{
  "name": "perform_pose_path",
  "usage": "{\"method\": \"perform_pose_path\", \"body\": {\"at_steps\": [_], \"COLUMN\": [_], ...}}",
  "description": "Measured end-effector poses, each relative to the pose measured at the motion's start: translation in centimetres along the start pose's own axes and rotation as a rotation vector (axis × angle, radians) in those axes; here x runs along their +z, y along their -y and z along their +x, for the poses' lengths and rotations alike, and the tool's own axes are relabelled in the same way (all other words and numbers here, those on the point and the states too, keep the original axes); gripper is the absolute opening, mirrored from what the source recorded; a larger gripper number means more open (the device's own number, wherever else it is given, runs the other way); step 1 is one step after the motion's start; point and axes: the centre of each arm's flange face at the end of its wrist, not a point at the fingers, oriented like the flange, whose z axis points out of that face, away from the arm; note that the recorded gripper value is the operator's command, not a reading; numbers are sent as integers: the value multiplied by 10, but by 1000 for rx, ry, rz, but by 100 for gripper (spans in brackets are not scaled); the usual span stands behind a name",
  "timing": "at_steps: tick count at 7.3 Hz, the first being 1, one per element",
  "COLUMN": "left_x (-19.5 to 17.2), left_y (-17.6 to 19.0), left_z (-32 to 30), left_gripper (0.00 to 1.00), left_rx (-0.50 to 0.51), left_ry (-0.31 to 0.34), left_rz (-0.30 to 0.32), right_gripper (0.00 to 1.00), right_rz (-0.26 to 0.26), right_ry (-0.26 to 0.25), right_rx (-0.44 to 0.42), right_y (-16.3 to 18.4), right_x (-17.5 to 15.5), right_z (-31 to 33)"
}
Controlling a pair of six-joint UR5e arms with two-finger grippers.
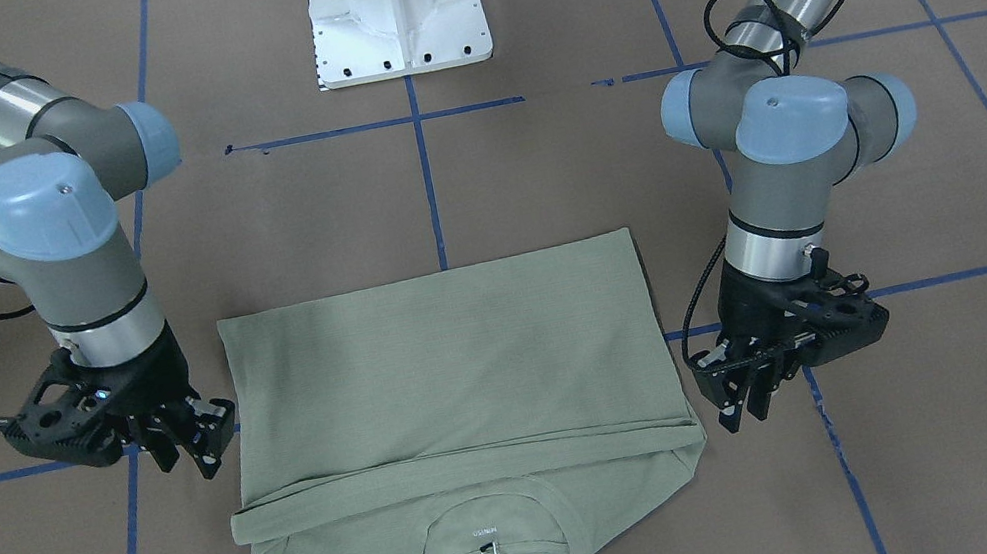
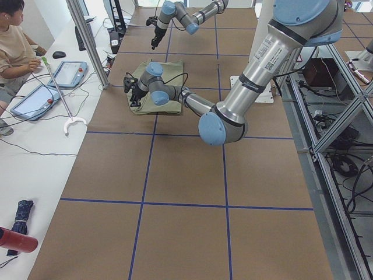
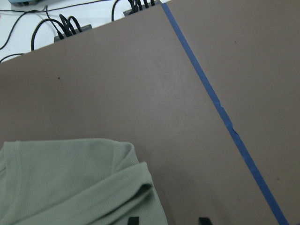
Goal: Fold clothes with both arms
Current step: 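Move the right gripper down to the folded shirt's side edge while the left arm holds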
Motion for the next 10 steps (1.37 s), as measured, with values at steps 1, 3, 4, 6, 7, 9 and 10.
{"method": "perform_pose_path", "body": {"at_steps": [1,3,4,6,7,9,10], "left_x": [-1,-1,-1,-1,-1,-2,-3], "left_y": [-1,-2,-3,-3,-3,-3,-3], "left_z": [0,-1,-1,-1,-1,0,1], "left_gripper": [43,43,43,43,43,43,43], "left_rx": [-1,-1,-1,-3,-3,-4,-4], "left_ry": [-5,-6,-6,-5,-5,-8,-10], "left_rz": [-12,-23,-24,-25,-25,-25,-24], "right_gripper": [66,68,68,68,67,64,62], "right_rz": [-34,-84,-98,-106,-108,-109,-110], "right_ry": [13,26,21,-10,-24,-46,-50], "right_rx": [35,203,265,309,314,314,312], "right_y": [-28,-74,-96,-128,-135,-143,-146], "right_x": [-7,-7,0,16,21,29,31], "right_z": [17,26,30,40,46,57,58]}}
